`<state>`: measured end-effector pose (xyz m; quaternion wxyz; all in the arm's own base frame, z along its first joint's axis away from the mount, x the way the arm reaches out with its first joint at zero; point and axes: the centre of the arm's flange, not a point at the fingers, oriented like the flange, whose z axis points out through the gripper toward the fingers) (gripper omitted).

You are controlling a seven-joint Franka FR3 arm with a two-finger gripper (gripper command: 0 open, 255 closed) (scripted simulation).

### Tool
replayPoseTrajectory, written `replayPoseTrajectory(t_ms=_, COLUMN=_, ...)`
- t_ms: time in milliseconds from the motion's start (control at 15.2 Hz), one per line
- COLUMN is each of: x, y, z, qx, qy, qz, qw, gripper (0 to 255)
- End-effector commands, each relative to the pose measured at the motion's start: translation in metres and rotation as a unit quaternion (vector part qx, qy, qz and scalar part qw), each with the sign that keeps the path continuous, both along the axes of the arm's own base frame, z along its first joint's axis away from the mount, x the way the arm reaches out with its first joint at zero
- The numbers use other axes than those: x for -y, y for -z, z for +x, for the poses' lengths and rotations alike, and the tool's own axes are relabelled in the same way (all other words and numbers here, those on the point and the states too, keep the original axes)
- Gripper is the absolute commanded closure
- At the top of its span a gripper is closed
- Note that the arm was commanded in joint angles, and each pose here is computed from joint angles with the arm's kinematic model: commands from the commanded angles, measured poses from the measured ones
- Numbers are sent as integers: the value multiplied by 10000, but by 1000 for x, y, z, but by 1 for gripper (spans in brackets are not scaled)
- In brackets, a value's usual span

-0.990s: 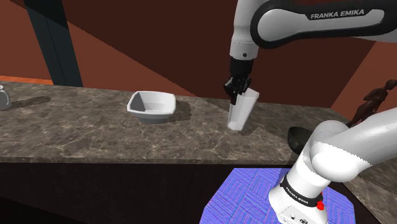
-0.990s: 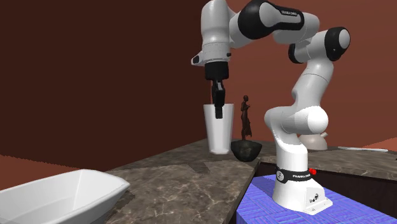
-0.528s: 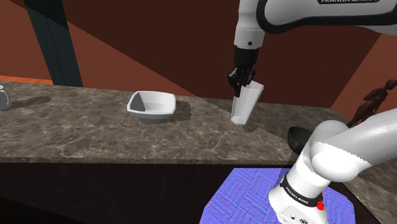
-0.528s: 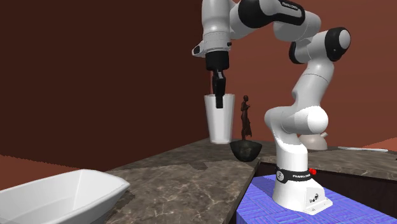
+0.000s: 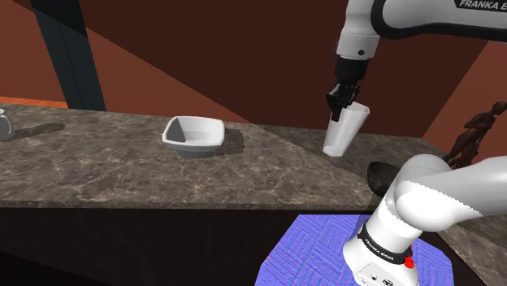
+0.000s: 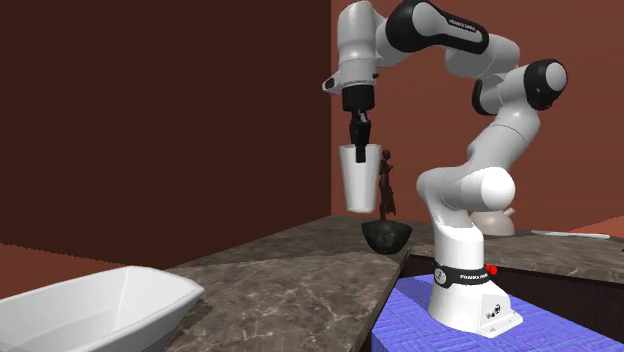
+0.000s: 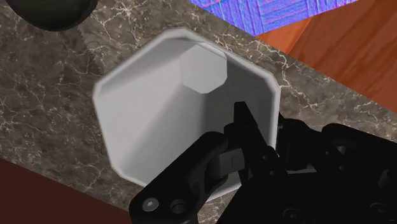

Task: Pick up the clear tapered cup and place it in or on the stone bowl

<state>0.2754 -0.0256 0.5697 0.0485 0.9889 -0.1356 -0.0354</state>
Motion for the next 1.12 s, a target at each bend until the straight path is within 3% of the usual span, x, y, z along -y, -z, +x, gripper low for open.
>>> replayPoseTrajectory(t_ms=0, x=20, y=0, z=-20, qx=-3, qy=-8, qz=2, qw=10000, gripper=255)
replayPoseTrajectory(t_ms=1056, x=163, y=-30, z=-173, qx=-3, qy=-8, qz=2, qw=10000, gripper=255)
